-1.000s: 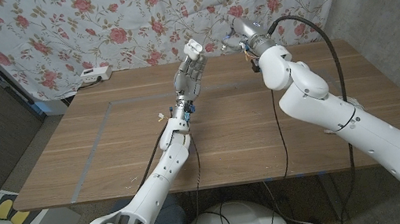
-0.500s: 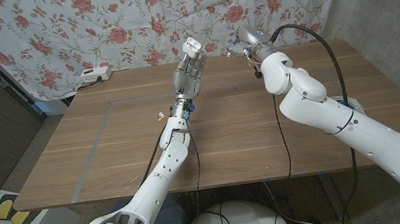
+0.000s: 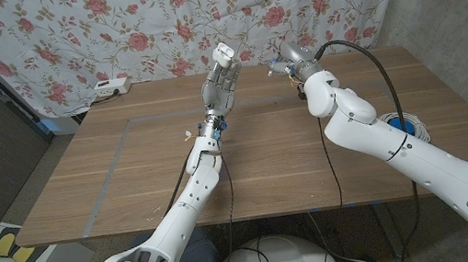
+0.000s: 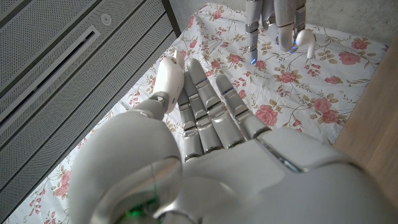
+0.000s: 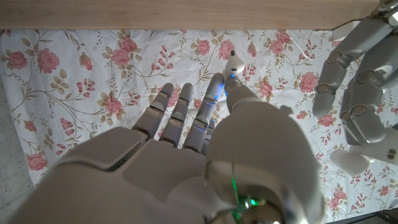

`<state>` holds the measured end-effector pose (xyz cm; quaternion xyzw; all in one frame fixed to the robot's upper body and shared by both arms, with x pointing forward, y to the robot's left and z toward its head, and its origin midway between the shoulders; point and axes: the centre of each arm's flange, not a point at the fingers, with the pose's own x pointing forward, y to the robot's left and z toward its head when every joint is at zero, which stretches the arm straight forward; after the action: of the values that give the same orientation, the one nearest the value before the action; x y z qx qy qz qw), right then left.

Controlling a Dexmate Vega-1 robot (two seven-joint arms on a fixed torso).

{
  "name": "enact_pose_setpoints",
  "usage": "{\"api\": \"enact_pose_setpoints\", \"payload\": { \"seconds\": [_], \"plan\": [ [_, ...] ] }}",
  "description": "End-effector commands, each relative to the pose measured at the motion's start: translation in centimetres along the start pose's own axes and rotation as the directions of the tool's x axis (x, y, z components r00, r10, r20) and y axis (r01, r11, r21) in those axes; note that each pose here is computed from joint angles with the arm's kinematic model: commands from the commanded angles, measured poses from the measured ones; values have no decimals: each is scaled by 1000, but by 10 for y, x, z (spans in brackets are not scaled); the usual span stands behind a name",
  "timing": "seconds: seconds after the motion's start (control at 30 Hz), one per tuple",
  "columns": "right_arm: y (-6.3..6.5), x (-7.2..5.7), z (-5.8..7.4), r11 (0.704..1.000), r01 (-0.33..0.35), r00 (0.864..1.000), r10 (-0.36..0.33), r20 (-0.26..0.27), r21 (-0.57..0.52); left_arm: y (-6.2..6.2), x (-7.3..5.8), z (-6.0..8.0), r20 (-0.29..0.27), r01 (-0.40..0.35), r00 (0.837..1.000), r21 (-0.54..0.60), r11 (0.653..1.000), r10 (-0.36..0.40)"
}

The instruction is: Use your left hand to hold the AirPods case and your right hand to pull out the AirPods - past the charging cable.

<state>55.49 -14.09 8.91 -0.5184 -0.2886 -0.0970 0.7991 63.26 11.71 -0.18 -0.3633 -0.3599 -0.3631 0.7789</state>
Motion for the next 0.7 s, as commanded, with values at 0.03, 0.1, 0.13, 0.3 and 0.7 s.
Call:
{"api": "enact_pose_setpoints", "payload": {
  "seconds": [0.03,0.1,0.13,0.3,0.7],
  "plan": [
    [23,5,-14,1000,-29,999,29,-36,-3,0,-2,4,5,2,1000,8,1000,-2],
    [25,5,-15,999,-35,999,35,-39,-7,0,-2,5,5,2,1000,5,1000,-2],
    [26,5,-15,999,-38,998,38,-45,-8,0,-2,5,5,-1,1000,8,1000,1],
    [30,4,-14,999,-38,998,36,-47,-34,0,-3,7,8,0,1000,8,1000,0],
    [49,7,-28,994,-49,995,40,-91,-98,1,-3,7,18,-14,1000,-4,1000,14]
  ]
}}
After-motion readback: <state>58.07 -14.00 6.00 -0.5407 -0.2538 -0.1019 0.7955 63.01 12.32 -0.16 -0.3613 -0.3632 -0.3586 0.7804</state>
